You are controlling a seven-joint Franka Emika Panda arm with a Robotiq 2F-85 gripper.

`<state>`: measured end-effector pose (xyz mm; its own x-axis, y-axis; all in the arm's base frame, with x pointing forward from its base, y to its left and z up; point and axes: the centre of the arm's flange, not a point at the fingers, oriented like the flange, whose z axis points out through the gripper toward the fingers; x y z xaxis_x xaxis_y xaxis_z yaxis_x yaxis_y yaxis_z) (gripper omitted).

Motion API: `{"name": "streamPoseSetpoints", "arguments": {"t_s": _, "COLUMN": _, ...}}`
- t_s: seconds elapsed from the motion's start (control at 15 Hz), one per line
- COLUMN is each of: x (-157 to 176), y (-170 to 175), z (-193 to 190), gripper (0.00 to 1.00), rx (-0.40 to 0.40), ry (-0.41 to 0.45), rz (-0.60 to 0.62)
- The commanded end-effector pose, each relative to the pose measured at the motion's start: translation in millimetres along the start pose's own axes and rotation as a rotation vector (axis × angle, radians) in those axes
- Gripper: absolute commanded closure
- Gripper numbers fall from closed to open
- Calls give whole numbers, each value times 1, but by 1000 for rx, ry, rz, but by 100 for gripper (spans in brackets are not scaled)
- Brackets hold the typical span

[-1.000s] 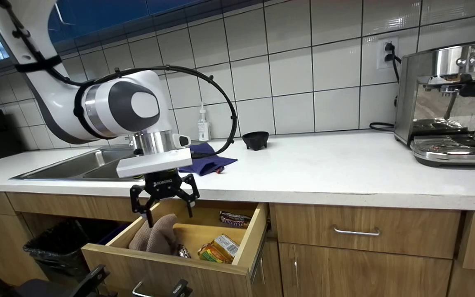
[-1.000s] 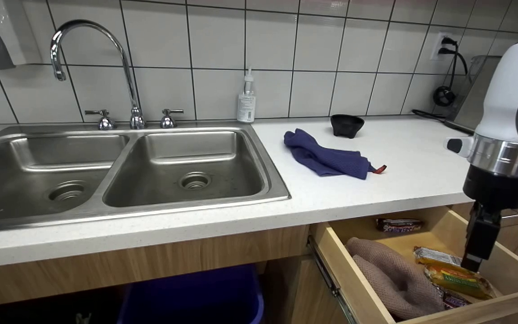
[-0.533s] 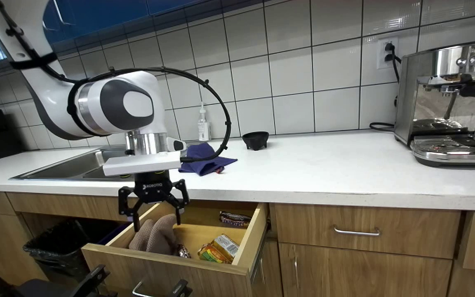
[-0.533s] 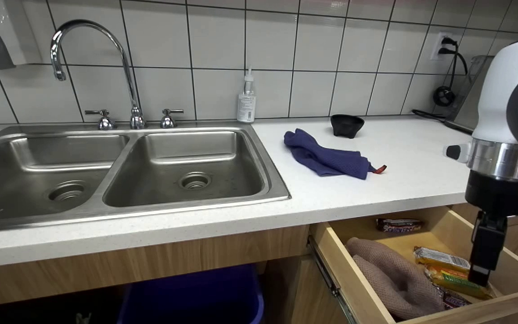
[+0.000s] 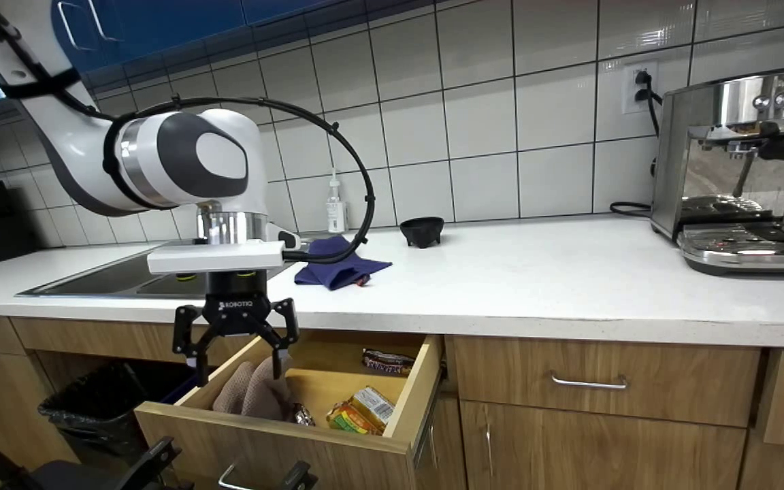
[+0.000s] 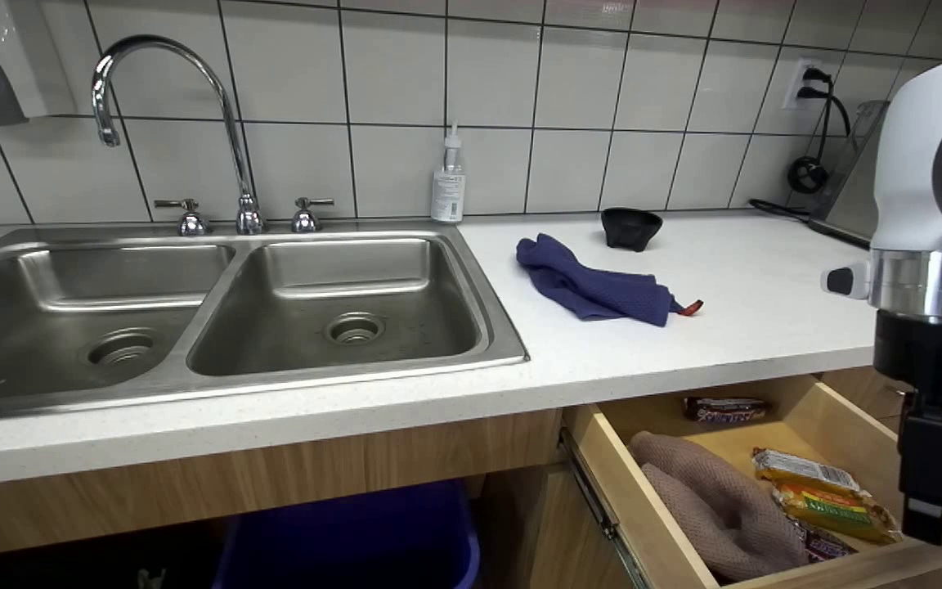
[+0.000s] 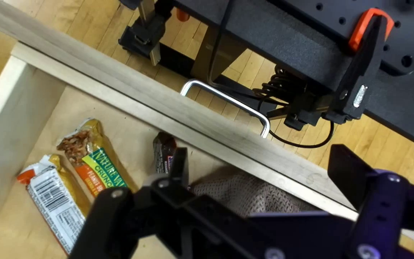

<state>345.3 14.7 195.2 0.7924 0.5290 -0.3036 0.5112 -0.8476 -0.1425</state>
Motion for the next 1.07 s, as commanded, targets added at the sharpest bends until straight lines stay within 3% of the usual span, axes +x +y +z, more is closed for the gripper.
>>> {"name": "streamPoseSetpoints", "arguments": {"t_s": 0.0, "x": -27, "y": -22, "z": 4, "gripper": 0, "rx": 5, "ry": -30, "rz": 37}}
{"name": "streamPoseSetpoints", "arguments": {"t_s": 0.07, "x": -26, "y": -20, "z": 4, "gripper": 0, "rx": 4, "ry": -25, "rz": 40}}
{"name": "streamPoseSetpoints", "arguments": {"t_s": 0.13, "x": -2, "y": -2, "z": 2, "gripper": 0, "rx": 8, "ry": -19, "rz": 14}}
{"name": "streamPoseSetpoints", "arguments": {"t_s": 1.0, "x": 6, "y": 12, "z": 1, "gripper": 0, "rx": -18, "ry": -27, "rz": 47}}
